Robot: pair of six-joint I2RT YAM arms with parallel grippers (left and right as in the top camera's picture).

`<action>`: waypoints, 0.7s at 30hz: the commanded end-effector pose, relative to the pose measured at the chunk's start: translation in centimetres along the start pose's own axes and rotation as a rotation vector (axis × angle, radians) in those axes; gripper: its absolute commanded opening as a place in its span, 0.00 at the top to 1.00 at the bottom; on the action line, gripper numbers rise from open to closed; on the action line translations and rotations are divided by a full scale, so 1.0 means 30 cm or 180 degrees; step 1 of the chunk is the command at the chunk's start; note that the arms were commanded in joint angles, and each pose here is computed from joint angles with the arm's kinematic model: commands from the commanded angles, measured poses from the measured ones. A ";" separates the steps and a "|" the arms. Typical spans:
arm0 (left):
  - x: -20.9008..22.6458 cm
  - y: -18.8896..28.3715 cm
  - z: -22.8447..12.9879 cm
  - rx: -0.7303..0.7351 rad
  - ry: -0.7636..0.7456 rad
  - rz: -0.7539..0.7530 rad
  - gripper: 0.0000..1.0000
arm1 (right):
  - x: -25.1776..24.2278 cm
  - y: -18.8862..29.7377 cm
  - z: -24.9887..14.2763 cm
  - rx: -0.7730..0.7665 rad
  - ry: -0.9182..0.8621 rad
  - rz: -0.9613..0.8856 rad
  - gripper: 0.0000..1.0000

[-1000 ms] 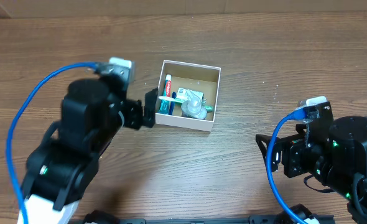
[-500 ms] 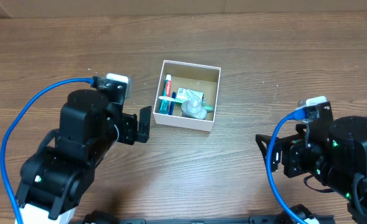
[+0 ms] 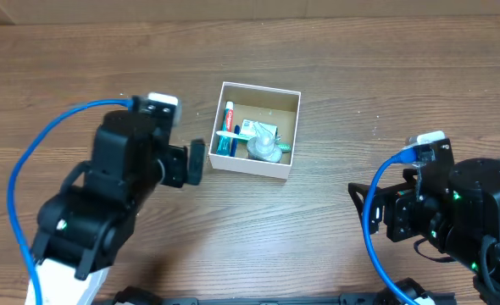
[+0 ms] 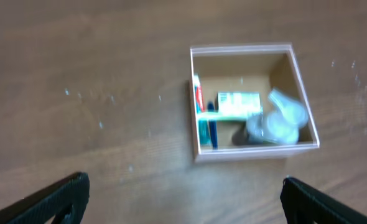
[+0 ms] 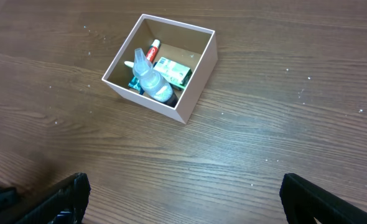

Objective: Pack container

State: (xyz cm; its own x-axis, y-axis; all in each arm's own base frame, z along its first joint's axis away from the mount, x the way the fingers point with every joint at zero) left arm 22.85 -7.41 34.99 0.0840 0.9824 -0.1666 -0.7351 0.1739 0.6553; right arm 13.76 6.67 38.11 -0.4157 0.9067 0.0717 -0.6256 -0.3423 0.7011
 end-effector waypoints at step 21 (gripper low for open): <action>0.272 0.008 -0.400 -0.1739 0.0371 0.0118 0.00 | -0.002 0.001 0.003 -0.0020 -0.0009 -0.0024 0.00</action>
State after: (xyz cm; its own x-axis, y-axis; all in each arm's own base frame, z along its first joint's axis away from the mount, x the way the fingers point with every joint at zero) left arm 15.46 -0.14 27.30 -0.0044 0.9798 -0.2001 -0.9766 0.0388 0.2114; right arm 13.76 6.67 38.11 -0.4155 0.9068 0.0720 -0.6256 -0.3423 0.7011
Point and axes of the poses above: each gripper's point midway between its finger pads, its own y axis back along the fingers, its own x axis along the line the jaws close on, z = x × y, the point moved 7 cm from there along y, back along the fingers, and after that the axes turned 11 degrees about y, right-handed, at the moved point
